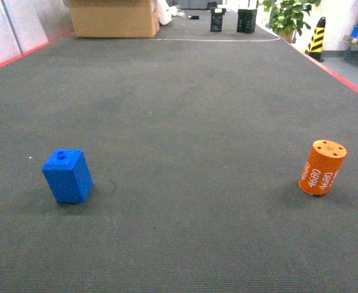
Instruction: Sort blue parts and orange caps into right shelf containers
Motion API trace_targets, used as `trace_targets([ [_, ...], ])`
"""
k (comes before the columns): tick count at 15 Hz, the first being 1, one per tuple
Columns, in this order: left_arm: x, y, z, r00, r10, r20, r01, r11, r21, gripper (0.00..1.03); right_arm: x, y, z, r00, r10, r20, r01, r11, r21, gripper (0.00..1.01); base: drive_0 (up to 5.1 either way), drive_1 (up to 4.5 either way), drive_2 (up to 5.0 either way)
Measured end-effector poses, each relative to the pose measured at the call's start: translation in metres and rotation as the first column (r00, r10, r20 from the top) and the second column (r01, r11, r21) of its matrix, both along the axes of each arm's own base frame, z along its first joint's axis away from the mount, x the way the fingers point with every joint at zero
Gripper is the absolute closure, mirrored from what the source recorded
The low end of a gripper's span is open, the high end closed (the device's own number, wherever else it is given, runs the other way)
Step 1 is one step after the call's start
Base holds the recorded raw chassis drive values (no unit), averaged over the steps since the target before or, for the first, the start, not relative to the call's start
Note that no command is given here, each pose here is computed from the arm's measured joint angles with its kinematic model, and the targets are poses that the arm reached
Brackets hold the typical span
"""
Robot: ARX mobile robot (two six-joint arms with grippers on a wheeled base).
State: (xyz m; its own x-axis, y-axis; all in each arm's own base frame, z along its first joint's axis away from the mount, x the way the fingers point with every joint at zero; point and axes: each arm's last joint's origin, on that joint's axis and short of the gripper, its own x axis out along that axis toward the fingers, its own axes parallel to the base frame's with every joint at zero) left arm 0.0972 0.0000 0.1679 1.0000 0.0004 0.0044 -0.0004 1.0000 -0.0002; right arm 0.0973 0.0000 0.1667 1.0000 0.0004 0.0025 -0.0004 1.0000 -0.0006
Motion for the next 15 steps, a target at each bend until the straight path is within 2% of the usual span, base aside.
trace_targets([
  [15, 0.0, 0.0, 0.0, 1.0, 0.0, 0.0, 0.0, 1.0, 0.0, 0.05, 0.0, 0.0, 0.0, 1.0, 0.0, 0.0, 0.0, 1.0, 0.0, 0.03, 0.0, 0.0, 0.0],
])
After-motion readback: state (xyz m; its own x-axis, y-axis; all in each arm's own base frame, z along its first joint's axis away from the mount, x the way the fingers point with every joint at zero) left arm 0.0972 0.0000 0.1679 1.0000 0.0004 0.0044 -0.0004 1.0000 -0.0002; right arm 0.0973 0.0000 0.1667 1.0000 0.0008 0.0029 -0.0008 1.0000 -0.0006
